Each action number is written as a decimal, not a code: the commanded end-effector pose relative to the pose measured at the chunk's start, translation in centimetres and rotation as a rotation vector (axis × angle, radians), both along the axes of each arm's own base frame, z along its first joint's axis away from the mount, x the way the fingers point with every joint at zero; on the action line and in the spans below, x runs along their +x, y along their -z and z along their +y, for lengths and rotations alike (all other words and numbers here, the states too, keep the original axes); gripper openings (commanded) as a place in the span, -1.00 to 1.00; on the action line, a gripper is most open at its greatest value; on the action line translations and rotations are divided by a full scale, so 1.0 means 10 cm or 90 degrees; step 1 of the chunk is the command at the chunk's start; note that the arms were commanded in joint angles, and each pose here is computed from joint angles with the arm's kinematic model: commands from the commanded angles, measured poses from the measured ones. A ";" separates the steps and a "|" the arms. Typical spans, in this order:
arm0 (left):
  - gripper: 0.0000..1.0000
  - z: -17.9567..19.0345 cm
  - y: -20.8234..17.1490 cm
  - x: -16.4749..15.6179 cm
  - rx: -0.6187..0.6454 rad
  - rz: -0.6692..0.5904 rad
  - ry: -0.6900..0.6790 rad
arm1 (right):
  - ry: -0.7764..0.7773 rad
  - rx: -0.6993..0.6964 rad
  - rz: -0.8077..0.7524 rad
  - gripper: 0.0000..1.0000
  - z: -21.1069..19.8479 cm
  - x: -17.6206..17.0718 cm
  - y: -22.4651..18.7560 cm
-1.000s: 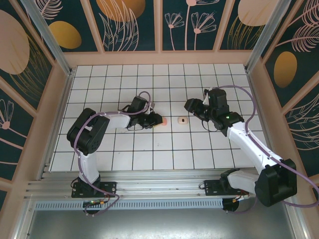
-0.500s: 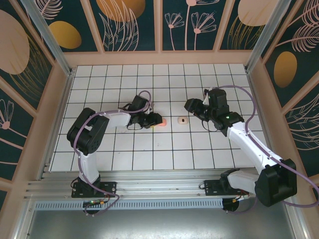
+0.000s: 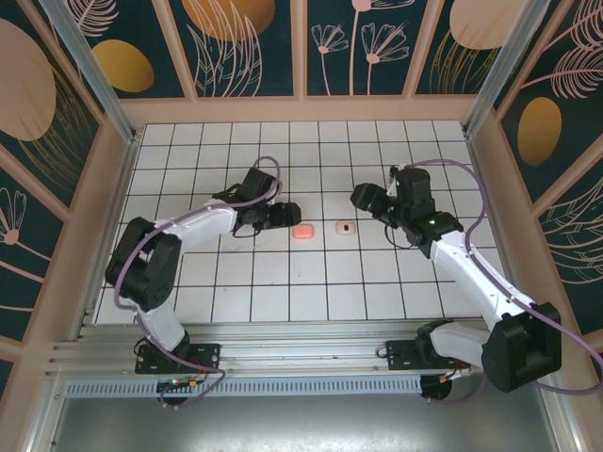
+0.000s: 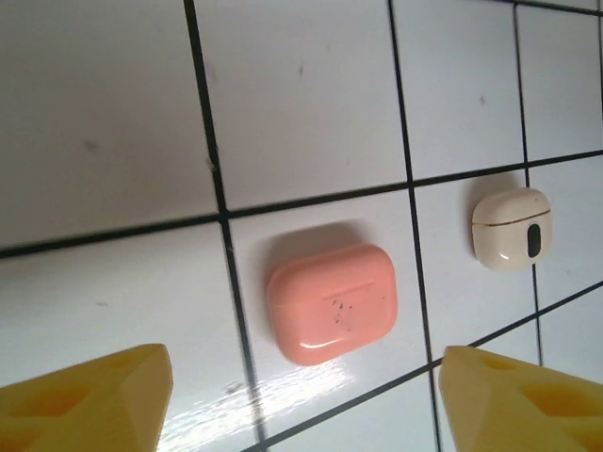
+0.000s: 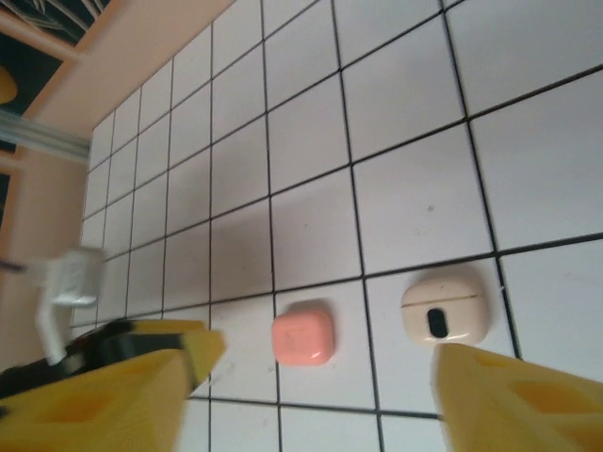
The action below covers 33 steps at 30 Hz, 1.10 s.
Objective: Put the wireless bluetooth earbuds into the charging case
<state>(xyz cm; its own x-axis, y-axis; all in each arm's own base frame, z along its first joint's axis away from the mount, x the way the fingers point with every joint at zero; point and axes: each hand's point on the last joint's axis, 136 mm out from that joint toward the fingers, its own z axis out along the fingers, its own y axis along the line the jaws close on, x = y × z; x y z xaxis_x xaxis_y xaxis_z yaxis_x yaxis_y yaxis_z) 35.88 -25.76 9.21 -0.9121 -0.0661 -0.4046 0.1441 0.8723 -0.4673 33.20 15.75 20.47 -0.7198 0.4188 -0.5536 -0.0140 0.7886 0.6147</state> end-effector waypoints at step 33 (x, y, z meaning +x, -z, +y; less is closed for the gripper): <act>0.98 3.21 -0.76 -0.54 0.329 -0.672 -0.556 | 0.233 -0.341 -0.426 0.98 -1.77 0.25 0.53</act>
<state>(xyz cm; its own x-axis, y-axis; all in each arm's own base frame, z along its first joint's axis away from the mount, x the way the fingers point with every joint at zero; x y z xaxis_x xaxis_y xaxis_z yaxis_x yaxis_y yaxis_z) 29.70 6.45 12.07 -0.1289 -0.1104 -0.9855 -0.4678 0.8830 -0.0377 34.37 -2.07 10.78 -0.2363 0.1399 -0.9616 0.1178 0.9864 0.1145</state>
